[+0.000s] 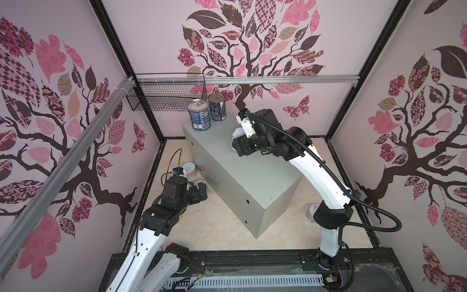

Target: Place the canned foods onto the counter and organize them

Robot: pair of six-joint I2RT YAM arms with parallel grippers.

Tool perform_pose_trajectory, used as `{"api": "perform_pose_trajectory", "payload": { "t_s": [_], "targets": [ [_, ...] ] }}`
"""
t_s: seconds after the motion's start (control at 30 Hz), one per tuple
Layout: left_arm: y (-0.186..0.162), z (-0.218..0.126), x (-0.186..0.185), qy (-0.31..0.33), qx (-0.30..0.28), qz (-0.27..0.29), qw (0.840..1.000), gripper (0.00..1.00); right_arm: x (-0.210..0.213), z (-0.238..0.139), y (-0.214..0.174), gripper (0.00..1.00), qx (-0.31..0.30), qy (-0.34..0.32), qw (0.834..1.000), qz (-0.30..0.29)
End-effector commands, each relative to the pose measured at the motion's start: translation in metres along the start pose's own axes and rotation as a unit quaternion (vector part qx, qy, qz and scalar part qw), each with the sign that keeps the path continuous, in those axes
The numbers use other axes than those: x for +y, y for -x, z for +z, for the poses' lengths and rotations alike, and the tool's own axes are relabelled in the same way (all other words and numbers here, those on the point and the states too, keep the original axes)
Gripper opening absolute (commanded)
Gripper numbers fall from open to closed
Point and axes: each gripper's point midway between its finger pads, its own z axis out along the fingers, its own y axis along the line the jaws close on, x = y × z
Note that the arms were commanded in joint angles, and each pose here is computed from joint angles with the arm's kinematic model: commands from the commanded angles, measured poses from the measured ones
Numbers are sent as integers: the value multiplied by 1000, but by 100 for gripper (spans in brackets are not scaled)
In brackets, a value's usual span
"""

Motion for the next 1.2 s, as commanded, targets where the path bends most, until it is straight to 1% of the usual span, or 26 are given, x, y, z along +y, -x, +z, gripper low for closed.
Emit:
{"api": "perform_pose_trajectory", "payload": {
  "t_s": [0.0, 0.23, 0.3, 0.67, 0.8, 0.9, 1.0, 1.17],
  "targets": [
    [-5, 3, 1, -2, 2, 3, 1000, 98, 4, -2, 13, 86, -22, -1, 1000, -5],
    [-5, 4, 2, -1, 2, 0, 1000, 98, 9, -11, 17, 96, -34, 4, 999, -10],
    [-4, 4, 3, 0, 1, -2, 1000, 98, 11, -16, 20, 100, -41, 7, 999, -10],
    [-3, -1, 7, 7, -7, -2, 1000, 98, 6, -45, 17, 100, -64, 8, 998, -3],
    [-4, 0, 8, 11, -5, -2, 1000, 98, 2, -56, 12, 100, -78, 8, 997, 4],
    [-4, 0, 8, 11, -6, -2, 1000, 98, 1, -57, 3, 100, -84, 12, 996, 13],
    [-4, 0, 8, 11, -5, -2, 1000, 98, 1, -56, -4, 97, -91, 17, 995, 25],
    [-6, 1, 7, 11, -2, 0, 1000, 98, 4, -51, -9, 88, -99, 28, 994, 43]
  ]
}}
